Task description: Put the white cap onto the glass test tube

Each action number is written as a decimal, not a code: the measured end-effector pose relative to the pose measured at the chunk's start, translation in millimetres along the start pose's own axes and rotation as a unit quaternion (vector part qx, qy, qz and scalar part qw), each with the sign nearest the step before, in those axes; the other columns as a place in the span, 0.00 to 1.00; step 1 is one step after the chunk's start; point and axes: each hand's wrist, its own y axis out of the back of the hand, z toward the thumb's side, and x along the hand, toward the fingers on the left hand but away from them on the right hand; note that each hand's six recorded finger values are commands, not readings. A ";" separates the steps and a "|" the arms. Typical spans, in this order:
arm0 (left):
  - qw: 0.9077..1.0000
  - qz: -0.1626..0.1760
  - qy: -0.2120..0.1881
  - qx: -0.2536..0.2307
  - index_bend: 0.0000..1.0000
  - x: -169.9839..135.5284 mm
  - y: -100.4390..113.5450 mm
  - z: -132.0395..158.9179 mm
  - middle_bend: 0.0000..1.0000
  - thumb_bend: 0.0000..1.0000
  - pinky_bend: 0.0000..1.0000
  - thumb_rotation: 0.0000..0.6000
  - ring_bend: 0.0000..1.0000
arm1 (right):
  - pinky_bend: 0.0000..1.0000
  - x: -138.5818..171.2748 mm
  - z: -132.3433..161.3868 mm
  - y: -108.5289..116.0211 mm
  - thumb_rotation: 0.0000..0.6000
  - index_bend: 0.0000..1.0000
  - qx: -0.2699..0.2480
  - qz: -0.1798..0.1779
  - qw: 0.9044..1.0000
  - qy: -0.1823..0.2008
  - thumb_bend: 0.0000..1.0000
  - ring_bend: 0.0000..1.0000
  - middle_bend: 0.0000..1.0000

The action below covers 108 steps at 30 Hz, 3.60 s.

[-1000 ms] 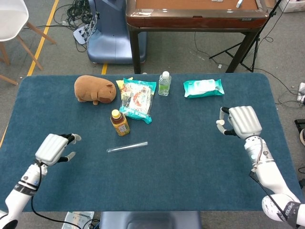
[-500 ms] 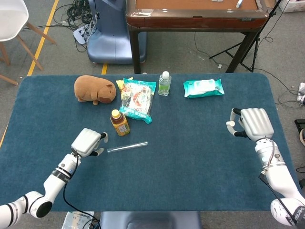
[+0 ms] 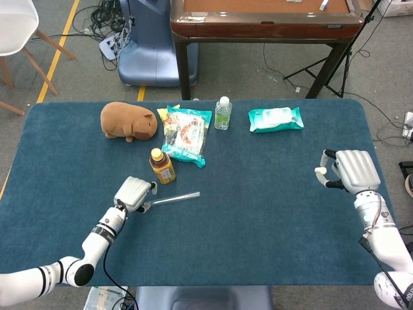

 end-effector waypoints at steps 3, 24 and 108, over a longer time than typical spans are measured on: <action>1.000 -0.013 0.008 -0.001 0.45 4.3 -6.9 -0.6 0.78 0.25 0.98 1.00 0.86 | 1.00 0.5 -2.5 -0.7 1.00 0.60 -0.002 0.001 1.000 -0.002 0.35 1.00 1.00; 0.999 -0.037 0.030 0.001 0.49 18.5 -25.2 4.7 0.81 0.25 1.00 1.00 0.88 | 1.00 3.4 -12.5 -4.4 1.00 0.62 -0.013 0.006 1.000 -0.005 0.35 1.00 1.00; 0.998 -0.048 0.038 -0.012 0.52 25.6 -24.0 20.7 0.82 0.25 1.00 1.00 0.89 | 1.00 15.9 -28.4 -5.9 1.00 0.65 -0.034 0.009 0.999 -0.018 0.35 1.00 1.00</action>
